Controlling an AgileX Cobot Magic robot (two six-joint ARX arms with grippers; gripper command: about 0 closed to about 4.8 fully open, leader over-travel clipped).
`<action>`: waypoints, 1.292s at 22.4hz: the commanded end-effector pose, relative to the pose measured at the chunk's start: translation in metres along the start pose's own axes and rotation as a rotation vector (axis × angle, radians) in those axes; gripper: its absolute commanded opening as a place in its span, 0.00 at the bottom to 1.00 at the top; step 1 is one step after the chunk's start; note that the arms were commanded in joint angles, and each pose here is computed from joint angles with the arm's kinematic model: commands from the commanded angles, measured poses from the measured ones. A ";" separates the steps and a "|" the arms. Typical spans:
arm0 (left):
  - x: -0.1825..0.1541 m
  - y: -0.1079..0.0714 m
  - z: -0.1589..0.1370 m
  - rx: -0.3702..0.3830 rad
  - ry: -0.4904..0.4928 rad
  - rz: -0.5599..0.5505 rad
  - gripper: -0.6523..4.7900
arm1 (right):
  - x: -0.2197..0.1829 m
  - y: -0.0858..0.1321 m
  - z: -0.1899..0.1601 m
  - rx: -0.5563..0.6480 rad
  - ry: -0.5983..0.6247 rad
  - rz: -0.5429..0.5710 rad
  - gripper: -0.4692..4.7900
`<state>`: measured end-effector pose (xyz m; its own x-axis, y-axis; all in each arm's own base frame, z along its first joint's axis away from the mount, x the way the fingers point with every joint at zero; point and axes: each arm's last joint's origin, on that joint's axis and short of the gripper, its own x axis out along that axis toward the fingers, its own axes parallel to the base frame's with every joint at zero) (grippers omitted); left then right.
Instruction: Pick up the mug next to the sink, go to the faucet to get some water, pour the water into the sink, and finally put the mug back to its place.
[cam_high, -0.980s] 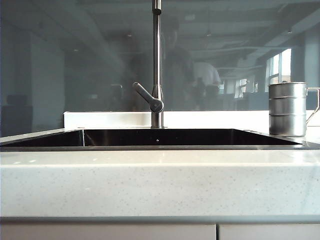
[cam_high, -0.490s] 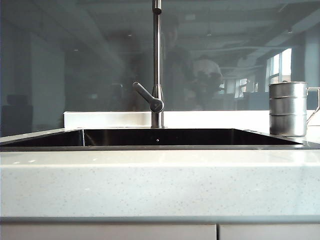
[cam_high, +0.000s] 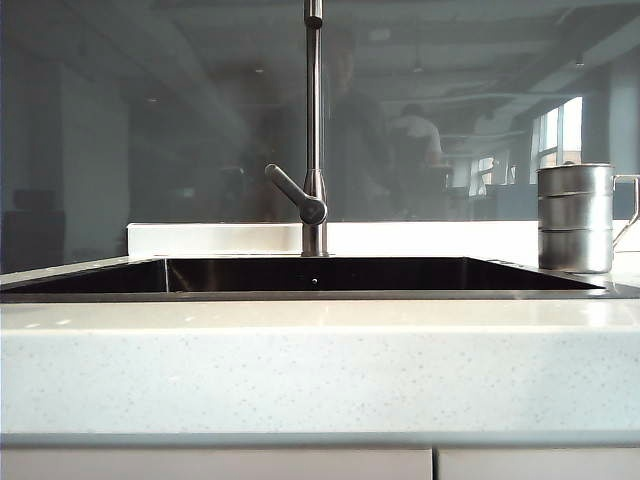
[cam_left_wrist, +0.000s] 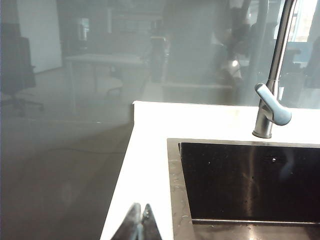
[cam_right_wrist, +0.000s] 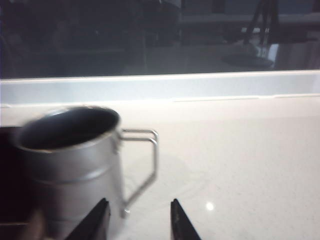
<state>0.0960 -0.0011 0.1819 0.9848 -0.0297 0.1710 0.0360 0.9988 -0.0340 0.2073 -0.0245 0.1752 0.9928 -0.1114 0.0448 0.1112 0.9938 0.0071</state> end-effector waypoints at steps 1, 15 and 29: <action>0.000 0.000 0.001 -0.002 -0.004 -0.003 0.11 | 0.020 -0.004 -0.006 -0.009 -0.051 0.064 0.42; 0.000 0.000 -0.001 -0.002 0.016 -0.002 0.11 | 0.079 -0.008 -0.022 -0.012 -0.063 0.085 0.42; 0.000 0.000 -0.001 -0.002 0.014 -0.002 0.11 | 0.103 -0.009 -0.024 -0.013 -0.075 0.084 0.09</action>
<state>0.0964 -0.0011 0.1791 0.9894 -0.0297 0.1423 0.0353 0.9987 -0.0372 0.3090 -0.0453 0.1516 0.9954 -0.0287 0.0909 0.0297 0.9995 -0.0092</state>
